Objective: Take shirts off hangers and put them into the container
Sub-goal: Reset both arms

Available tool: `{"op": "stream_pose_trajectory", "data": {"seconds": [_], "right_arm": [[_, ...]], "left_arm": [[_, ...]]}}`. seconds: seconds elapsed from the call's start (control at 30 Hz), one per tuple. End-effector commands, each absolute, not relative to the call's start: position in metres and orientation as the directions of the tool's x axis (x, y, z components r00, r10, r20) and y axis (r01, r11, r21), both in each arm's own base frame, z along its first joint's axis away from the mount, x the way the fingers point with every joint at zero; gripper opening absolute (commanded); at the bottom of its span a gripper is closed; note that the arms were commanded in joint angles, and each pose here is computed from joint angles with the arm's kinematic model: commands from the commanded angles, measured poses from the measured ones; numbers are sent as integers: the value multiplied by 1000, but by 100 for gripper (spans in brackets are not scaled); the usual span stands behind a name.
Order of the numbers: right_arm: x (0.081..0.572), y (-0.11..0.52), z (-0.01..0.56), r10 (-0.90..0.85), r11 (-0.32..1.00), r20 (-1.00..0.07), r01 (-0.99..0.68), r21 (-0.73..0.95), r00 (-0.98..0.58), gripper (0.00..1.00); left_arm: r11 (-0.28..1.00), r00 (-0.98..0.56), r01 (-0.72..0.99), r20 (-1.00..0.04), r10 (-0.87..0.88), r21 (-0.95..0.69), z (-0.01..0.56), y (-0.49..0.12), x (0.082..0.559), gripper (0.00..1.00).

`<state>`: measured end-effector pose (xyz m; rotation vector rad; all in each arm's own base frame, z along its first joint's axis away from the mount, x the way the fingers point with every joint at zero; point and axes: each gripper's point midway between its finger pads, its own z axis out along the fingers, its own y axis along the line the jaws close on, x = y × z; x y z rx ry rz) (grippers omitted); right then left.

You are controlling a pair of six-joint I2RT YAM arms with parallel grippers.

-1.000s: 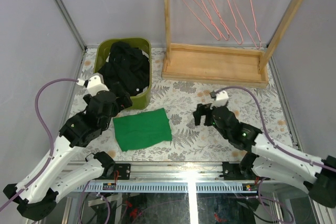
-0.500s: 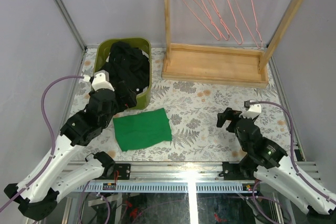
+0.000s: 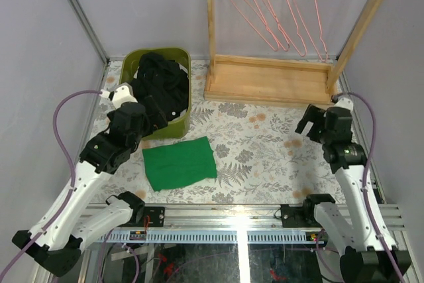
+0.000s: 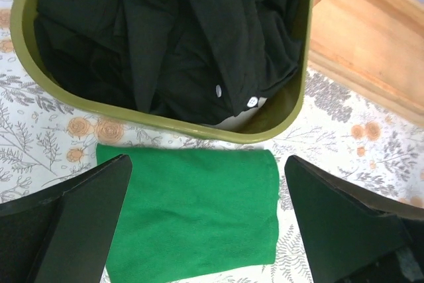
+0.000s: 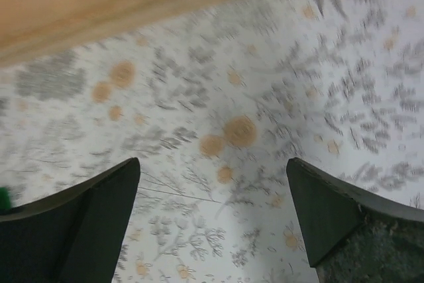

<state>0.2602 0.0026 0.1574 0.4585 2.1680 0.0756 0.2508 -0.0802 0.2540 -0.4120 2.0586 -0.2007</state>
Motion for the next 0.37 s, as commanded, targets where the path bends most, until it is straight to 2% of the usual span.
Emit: {"op": "stream_pose_trajectory", "data": {"seconds": [0.0,0.17,0.33], "right_arm": [[253,20,293,232,972,-920,37,232,-316,99],[213,39,365,185,968,-971,-141,206,-151,99],[197,56,361,188,946,-971,-239,220,-151,99]], "left_arm": [[909,-367,-157,-832,-417,-386,300,-75,245,100],[892,-227,-109,-862,-452,-439,354,-59,230,100],[900,-187,-80,-880,-436,-428,366,-54,225,100]]}}
